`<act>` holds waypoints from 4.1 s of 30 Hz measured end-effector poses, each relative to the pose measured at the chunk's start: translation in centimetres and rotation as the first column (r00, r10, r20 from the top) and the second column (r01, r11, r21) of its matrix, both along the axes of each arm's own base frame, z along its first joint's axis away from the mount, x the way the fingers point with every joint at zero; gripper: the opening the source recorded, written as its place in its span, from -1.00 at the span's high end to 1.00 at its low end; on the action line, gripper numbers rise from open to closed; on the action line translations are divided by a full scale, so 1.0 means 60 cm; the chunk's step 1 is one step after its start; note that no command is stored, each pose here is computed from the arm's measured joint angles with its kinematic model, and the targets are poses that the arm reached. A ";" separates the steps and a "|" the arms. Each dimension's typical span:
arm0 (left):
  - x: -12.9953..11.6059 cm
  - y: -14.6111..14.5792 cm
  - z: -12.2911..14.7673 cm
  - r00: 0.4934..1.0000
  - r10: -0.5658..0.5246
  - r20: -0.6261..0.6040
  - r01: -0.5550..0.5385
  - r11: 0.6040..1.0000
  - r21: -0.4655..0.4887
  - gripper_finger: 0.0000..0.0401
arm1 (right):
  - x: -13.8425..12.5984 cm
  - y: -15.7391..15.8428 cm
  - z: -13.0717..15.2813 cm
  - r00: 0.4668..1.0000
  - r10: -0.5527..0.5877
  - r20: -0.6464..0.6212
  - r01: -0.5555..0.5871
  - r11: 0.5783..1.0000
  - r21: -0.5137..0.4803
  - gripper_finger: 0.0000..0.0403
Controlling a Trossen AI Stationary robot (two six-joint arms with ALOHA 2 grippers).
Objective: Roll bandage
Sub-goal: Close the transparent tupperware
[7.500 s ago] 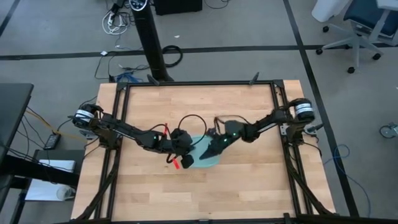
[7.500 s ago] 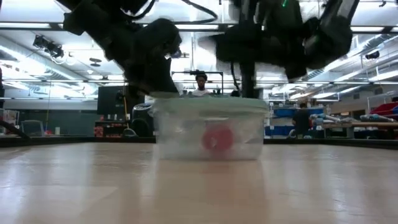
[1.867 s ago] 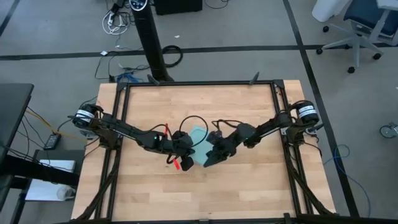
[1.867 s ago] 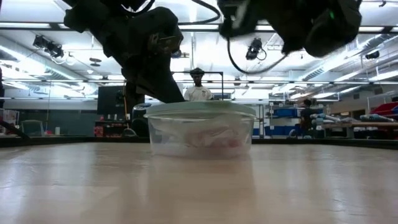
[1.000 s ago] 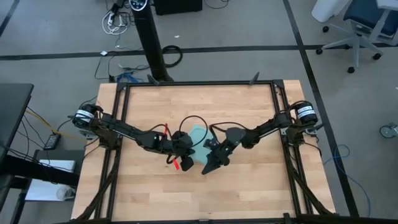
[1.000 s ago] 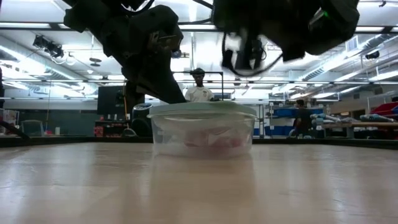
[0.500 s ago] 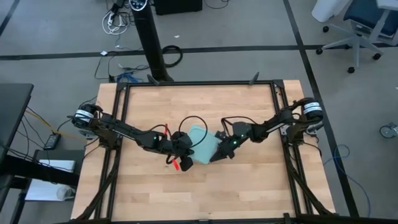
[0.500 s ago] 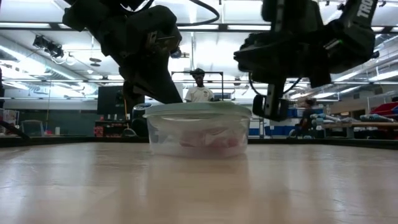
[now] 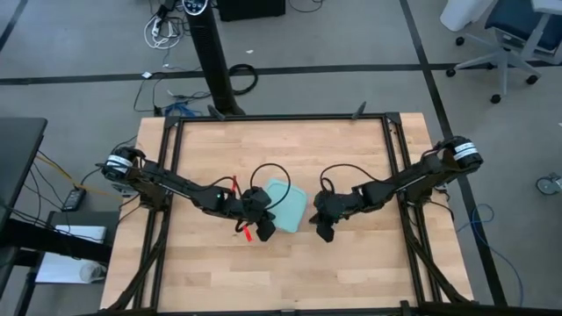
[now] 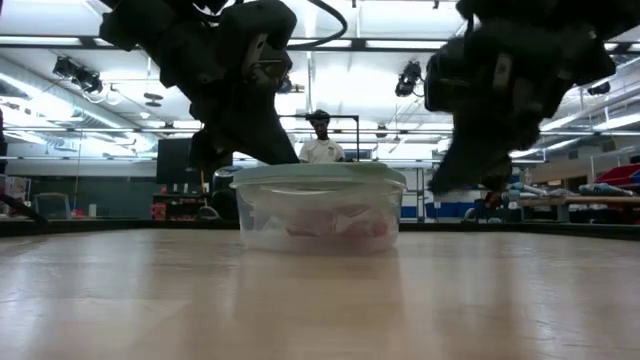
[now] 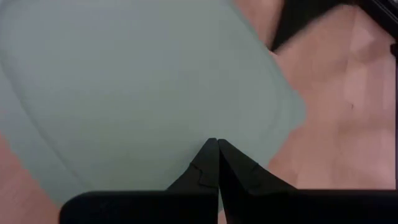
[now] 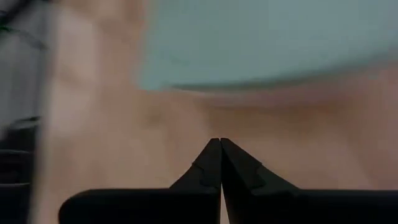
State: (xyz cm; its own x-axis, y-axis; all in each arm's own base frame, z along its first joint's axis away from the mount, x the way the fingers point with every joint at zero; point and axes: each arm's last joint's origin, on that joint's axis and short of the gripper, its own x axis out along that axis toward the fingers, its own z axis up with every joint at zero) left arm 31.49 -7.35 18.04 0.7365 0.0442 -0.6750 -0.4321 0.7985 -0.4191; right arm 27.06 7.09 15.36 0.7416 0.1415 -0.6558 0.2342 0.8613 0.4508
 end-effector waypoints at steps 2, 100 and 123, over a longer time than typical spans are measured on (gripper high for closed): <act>0.000 0.000 0.000 1.000 0.000 0.001 0.000 1.000 -0.002 0.97 | -0.009 -0.009 -0.001 0.996 -0.062 -0.058 0.059 0.997 -0.051 1.00; -0.039 -0.010 0.006 0.991 0.036 -0.131 -0.009 0.979 0.205 0.97 | 0.154 0.105 0.038 0.965 0.095 -0.244 -0.164 0.947 -0.277 1.00; -0.038 -0.021 0.007 0.993 -0.005 -0.115 0.025 0.984 0.178 0.97 | 0.133 0.065 0.065 0.946 -0.054 -0.319 -0.056 0.944 -0.324 0.98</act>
